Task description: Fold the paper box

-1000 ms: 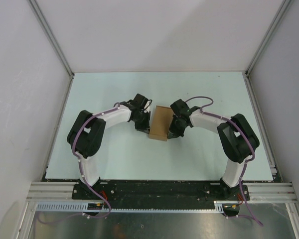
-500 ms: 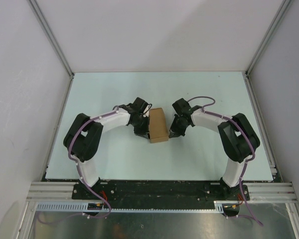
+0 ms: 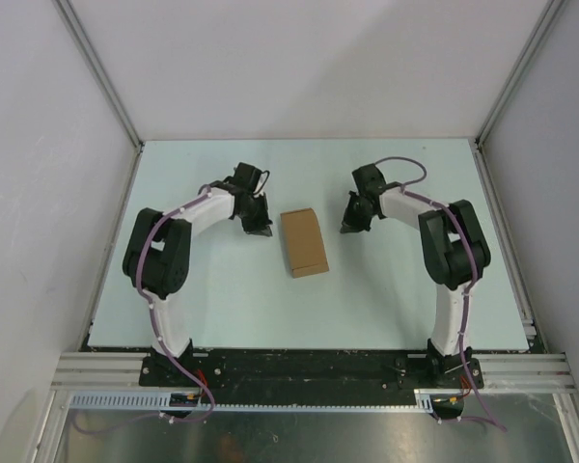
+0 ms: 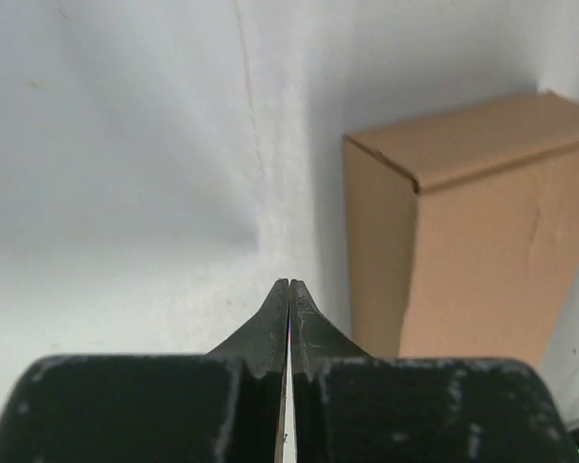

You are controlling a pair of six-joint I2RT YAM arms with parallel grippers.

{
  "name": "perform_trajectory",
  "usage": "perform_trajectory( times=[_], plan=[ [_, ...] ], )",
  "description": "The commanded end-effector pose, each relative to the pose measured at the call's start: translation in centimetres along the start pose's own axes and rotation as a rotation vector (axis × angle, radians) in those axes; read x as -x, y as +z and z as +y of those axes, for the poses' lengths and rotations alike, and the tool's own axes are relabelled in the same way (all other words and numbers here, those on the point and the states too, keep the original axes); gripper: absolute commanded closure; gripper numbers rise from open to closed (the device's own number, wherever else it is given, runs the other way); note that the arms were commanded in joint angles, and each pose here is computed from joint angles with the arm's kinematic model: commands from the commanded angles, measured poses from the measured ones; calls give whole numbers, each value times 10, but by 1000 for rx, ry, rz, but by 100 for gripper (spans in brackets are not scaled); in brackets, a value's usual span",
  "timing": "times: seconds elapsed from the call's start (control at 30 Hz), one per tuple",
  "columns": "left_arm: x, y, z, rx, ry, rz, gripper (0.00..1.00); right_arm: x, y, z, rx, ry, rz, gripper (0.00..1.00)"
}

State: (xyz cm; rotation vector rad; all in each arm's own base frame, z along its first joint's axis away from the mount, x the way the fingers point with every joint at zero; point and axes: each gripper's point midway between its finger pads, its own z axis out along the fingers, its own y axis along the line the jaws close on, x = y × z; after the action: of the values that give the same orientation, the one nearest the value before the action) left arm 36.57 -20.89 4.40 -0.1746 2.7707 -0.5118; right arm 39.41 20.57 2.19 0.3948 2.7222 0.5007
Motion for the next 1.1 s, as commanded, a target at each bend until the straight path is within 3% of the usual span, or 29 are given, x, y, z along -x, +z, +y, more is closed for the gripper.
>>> perform_trajectory(
  times=[0.0,0.47,1.07],
  plan=[
    [26,9,-1,23,-20,-45,98,45,12,22,68,-161,-103,100],
    [47,33,-19,-8,-3,-43,100,52,44,60,152,-303,-81,100],
    [37,43,-45,-46,42,-18,100,-5,43,102,202,-341,40,100]
  ],
)
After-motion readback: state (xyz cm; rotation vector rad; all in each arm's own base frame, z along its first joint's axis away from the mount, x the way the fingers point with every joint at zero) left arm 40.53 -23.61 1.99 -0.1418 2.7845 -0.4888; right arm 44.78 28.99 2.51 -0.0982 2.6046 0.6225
